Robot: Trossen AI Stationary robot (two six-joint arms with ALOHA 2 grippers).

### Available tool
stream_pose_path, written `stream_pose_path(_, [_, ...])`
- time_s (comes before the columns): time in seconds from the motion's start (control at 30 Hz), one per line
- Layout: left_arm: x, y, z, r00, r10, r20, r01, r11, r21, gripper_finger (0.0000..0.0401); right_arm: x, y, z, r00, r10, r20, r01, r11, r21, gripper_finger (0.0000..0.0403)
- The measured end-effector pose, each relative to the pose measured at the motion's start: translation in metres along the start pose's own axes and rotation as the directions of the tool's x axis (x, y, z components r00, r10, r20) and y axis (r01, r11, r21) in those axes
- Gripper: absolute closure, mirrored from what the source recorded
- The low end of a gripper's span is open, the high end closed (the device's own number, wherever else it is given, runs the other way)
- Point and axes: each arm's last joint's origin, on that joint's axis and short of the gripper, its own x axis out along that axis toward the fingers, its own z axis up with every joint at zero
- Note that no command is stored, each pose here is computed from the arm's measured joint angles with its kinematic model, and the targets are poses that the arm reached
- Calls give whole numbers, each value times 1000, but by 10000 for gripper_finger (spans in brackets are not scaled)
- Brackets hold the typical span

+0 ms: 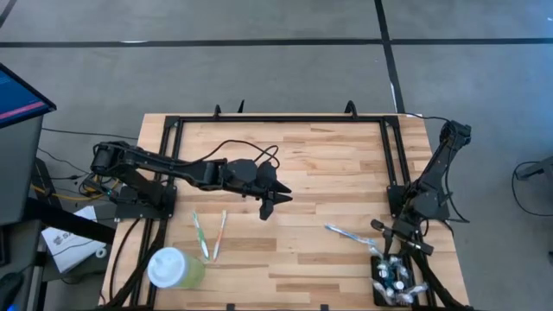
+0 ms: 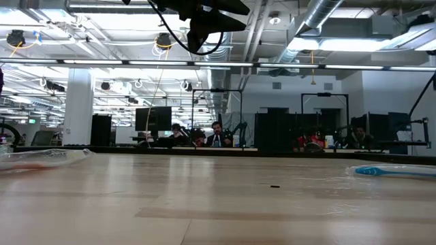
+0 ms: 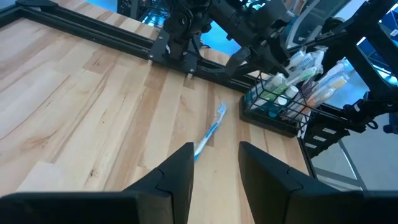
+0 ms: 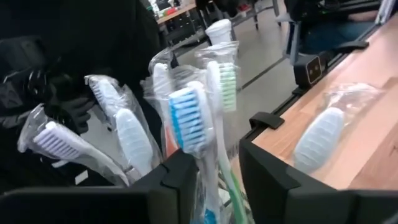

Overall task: Pick & Place toothbrushing station
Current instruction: Put the left blue toothbrush into the black organizer, then put the blue toothbrush into the black organizer

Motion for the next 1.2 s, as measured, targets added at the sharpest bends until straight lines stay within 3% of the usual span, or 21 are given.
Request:
stream_pose_path(0.33, [0, 0, 0, 1000, -1, -2, 1, 1000, 3, 280, 0, 1, 1, 1000, 5, 10, -6, 994, 112, 198])
stream_pose_path(0.5, [0, 3, -2, 999, 13, -32, -13, 1000, 2, 280, 0, 5, 0, 999, 35, 2, -35, 988, 148, 169])
stream_pose_path(0.97, [0, 3, -4, 999, 13, -45, -12, 999, 33, 280, -1, 12, -7, 996, 56, -63, -39, 968, 248, 185])
stream_pose_path(1.2, [0, 3, -4, 999, 10, -48, -9, 999, 33, 280, -7, 20, 11, 987, -12, -161, 52, 968, 244, 195])
